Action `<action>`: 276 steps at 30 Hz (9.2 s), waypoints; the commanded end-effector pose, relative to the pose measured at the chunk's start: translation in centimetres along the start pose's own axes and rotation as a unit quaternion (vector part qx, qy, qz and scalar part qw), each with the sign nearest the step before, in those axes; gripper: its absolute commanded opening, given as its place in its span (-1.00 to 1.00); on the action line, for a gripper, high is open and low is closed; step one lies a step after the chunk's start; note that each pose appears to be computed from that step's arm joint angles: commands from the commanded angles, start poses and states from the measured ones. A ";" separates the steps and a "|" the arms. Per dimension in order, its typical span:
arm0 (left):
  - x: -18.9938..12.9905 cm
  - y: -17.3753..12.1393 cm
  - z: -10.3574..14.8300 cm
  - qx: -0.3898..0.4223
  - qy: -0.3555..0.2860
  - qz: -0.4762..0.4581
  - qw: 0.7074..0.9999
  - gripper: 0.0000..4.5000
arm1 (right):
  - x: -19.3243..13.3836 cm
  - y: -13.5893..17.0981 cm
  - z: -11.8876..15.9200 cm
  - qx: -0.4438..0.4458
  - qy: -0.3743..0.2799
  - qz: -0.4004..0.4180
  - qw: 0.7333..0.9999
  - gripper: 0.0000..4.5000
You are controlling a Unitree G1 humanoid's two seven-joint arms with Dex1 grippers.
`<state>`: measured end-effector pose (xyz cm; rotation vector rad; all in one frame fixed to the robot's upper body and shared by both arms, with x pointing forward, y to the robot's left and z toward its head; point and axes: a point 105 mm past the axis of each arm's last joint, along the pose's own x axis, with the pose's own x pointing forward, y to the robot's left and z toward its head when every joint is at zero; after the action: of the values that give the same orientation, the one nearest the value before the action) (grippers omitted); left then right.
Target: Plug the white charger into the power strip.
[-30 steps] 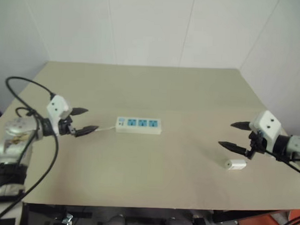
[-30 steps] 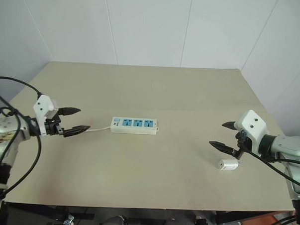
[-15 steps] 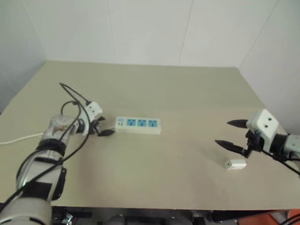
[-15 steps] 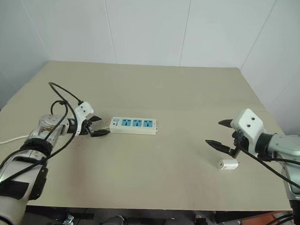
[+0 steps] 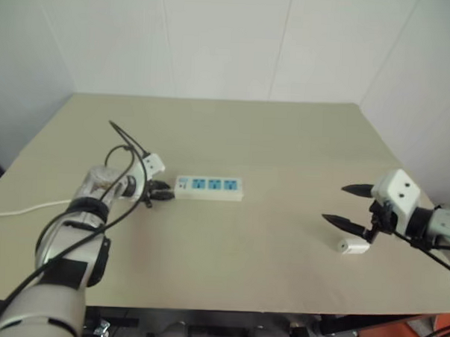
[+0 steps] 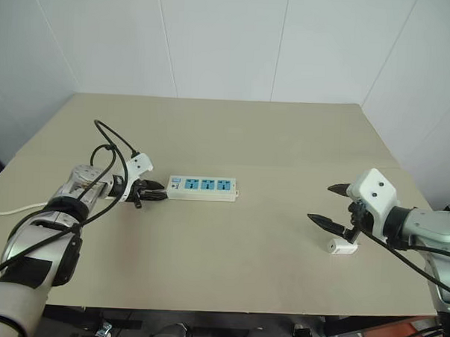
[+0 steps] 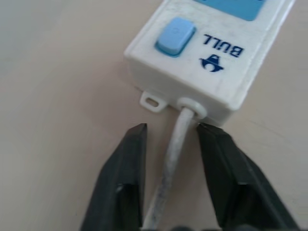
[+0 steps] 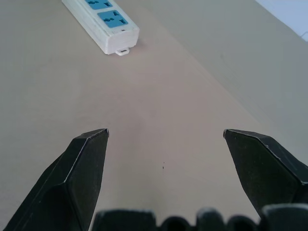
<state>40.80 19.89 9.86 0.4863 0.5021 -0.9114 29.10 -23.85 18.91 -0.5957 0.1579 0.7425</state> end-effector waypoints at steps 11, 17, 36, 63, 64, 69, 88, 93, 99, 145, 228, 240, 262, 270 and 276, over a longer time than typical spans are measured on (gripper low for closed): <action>1.9 -4.1 -0.9 0.018 -0.038 -0.106 0.993 -0.99 | -0.8 -0.8 1.2 -0.016 -0.016 -0.022 1.000 1.00; 1.9 -7.8 -2.3 0.031 -0.056 -0.184 0.981 -0.99 | -0.8 -0.7 1.1 -0.016 -0.013 -0.018 1.000 1.00; -3.0 -11.1 -4.7 0.013 -0.046 -0.179 0.983 -0.46 | 0.2 -0.3 1.2 -0.016 -0.020 -0.003 1.000 1.00; -3.5 -10.7 4.5 0.098 -0.302 -0.170 0.933 0.99 | 0.4 -0.5 1.6 -0.012 -0.022 0.006 1.000 1.00; -3.2 -10.9 4.1 0.107 -0.293 -0.183 0.932 0.99 | 0.3 -0.4 1.6 -0.012 -0.022 0.006 1.000 1.00; -2.3 -10.8 3.8 0.115 -0.296 -0.185 0.930 0.99 | -0.2 0.0 1.6 -0.007 -0.022 0.004 1.000 1.00; 0.5 -11.5 -0.3 0.096 -0.247 -0.193 0.945 0.99 | -0.7 0.2 2.3 -0.006 -0.027 0.010 1.000 1.00; 0.8 -11.7 -0.6 0.091 -0.245 -0.195 0.945 0.99 | -0.8 0.3 2.4 -0.005 -0.028 0.013 1.000 1.00; 0.8 -11.8 -1.0 0.086 -0.240 -0.210 0.944 0.57 | -0.8 0.2 2.5 -0.006 -0.031 0.013 0.999 1.00; 1.9 -12.6 -0.1 0.104 -0.223 -0.228 0.942 0.46 | 1.3 0.2 -5.9 -0.226 0.341 0.269 0.872 1.00; 0.8 -12.6 -0.6 0.108 -0.192 -0.255 0.941 0.46 | 16.5 13.4 8.7 0.114 -0.310 0.266 0.906 -0.48; 0.7 -12.6 -0.6 0.109 -0.192 -0.255 0.942 0.46 | 16.9 14.0 8.1 0.105 -0.298 0.275 0.908 -0.48; 0.5 -12.6 -0.7 0.111 -0.191 -0.254 0.942 0.46 | 17.3 14.5 6.4 0.097 -0.266 0.295 0.912 -0.48; 0.4 -12.5 -0.7 0.109 -0.190 -0.253 0.942 0.46 | 17.6 14.5 5.8 0.097 -0.256 0.295 0.915 -0.48; 0.4 -12.5 -0.8 0.108 -0.189 -0.251 0.943 0.46 | 17.8 14.2 4.9 0.106 -0.245 0.285 0.921 -0.48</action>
<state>31.01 13.18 7.33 0.3449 0.1234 -1.5012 31.69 -1.53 11.41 -0.1176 -0.1019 1.4341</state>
